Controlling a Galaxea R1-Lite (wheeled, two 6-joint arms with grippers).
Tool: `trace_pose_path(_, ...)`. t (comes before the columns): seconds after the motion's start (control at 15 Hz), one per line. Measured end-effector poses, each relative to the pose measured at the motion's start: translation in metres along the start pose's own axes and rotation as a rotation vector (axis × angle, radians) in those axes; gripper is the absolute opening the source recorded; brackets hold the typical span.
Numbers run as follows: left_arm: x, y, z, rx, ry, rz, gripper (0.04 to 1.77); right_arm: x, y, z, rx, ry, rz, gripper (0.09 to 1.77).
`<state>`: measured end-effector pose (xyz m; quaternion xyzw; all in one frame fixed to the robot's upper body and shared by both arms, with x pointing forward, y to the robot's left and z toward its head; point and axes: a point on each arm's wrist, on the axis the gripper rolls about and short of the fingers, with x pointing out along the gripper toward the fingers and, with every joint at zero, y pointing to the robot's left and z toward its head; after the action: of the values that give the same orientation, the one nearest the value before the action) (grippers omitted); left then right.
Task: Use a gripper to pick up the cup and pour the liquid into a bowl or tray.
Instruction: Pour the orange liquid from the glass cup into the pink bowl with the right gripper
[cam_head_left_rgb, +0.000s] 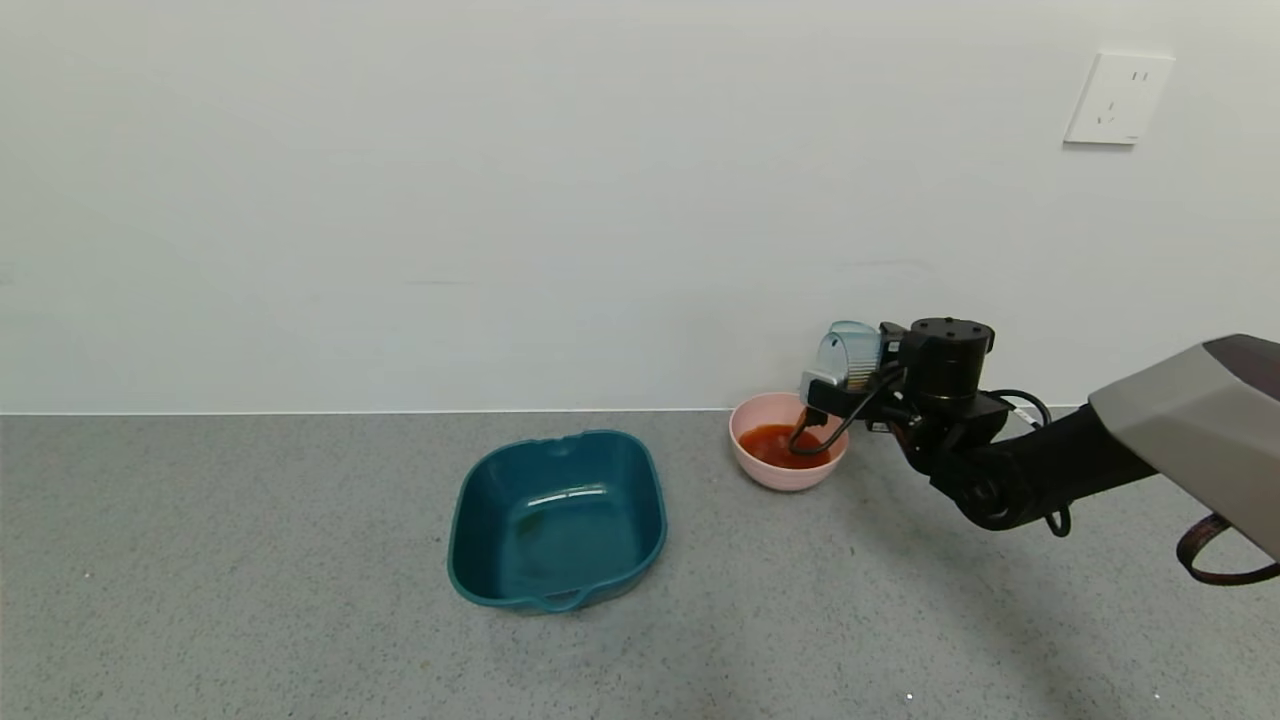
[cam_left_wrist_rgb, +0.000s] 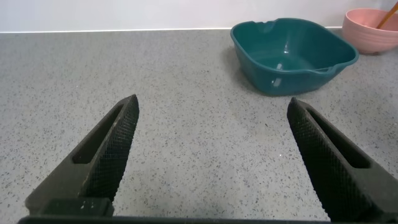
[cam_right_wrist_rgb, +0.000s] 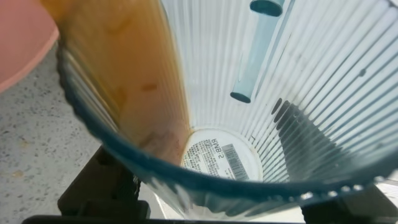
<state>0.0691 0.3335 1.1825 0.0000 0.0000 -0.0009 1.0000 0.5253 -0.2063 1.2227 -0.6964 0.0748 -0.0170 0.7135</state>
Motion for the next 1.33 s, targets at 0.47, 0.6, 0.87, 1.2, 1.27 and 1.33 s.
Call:
trace_pose_path(0.47, 0.000, 0.000, 0.000, 0.000, 0.000, 0.000, 1.72, -0.003, -0.003, 0.006, -0.120, -0.015, -0.003, 1.37)
trace_pose_path(0.6, 0.000, 0.000, 0.000, 0.000, 0.000, 0.000, 1.72, -0.004, -0.003, 0.008, -0.153, -0.020, -0.005, 1.37)
trace_pose_path(0.87, 0.000, 0.000, 0.000, 0.000, 0.000, 0.000, 1.72, -0.004, -0.003, 0.010, -0.210, -0.024, -0.005, 1.37)
trace_pose_path(1.2, 0.000, 0.000, 0.000, 0.000, 0.000, 0.000, 1.72, -0.008, 0.000, 0.016, -0.294, -0.041, 0.000, 1.37)
trace_pose_path(1.27, 0.000, 0.000, 0.000, 0.000, 0.000, 0.000, 1.72, -0.009, 0.000, 0.017, -0.314, -0.042, -0.001, 1.37)
trace_pose_path(1.33, 0.000, 0.000, 0.000, 0.000, 0.000, 0.000, 1.72, -0.009, 0.000, 0.017, -0.328, -0.044, -0.002, 1.37)
